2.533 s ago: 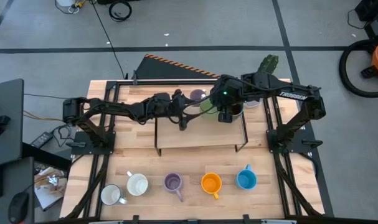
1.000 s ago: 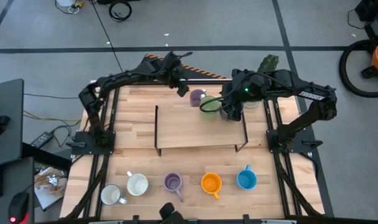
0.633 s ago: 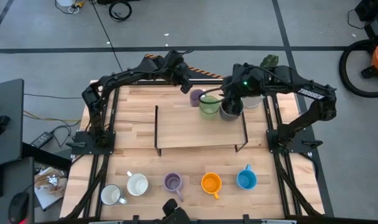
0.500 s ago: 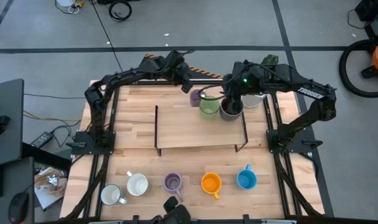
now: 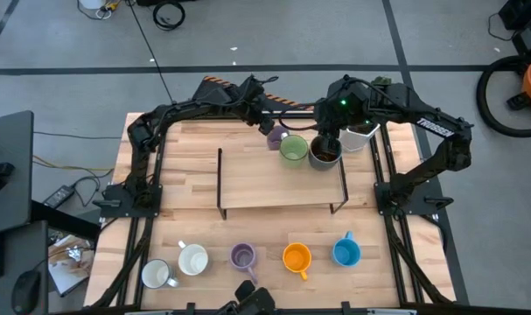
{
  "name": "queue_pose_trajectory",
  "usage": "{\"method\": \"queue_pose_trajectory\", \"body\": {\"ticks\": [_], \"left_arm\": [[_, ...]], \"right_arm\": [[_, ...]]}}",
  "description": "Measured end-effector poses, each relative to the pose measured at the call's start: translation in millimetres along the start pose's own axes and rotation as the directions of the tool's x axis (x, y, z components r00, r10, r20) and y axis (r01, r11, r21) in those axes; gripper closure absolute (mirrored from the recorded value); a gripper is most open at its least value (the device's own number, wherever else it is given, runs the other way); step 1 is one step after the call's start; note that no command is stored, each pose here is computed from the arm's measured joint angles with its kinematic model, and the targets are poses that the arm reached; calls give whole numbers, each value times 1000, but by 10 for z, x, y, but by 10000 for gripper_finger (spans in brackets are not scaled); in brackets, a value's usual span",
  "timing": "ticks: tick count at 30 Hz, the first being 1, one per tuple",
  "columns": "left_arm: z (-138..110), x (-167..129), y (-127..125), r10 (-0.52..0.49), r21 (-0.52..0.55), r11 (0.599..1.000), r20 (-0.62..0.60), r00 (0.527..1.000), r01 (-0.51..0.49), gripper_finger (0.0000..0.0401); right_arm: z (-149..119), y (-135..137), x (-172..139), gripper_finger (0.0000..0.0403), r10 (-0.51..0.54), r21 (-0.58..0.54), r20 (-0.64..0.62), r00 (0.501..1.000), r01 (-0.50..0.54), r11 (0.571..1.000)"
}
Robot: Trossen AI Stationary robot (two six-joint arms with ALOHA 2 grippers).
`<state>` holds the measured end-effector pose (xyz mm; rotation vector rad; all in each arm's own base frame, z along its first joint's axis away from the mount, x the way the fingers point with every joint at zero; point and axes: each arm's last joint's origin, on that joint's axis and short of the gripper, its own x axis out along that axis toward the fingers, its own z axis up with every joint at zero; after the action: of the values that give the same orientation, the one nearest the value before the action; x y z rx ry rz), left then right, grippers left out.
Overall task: Place coffee mugs
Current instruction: Put the top purple mug on the shelf
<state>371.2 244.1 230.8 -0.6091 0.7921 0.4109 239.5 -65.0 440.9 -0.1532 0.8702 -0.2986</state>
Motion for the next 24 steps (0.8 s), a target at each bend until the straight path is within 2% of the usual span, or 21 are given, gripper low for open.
{"method": "queue_pose_trajectory", "body": {"ticks": [4, 18, 24], "left_arm": [[-55, 50, -12, 16, 5, 1000, -41, 999, -15, 158], [-45, 37, 30, 71, 33, 997, -31, 997, -70, 159], [120, -103, -18, 81, 76, 994, 10, 997, -82, 159]], "right_arm": [[2, 4, 1, 263, 8, -2, 3, 1000, -8, 1000], [11, 3, 1, 263, 8, -1, 11, 1000, -8, 1000], [12, 3, 1, 263, 8, -10, 12, 1000, -8, 1000]]}}
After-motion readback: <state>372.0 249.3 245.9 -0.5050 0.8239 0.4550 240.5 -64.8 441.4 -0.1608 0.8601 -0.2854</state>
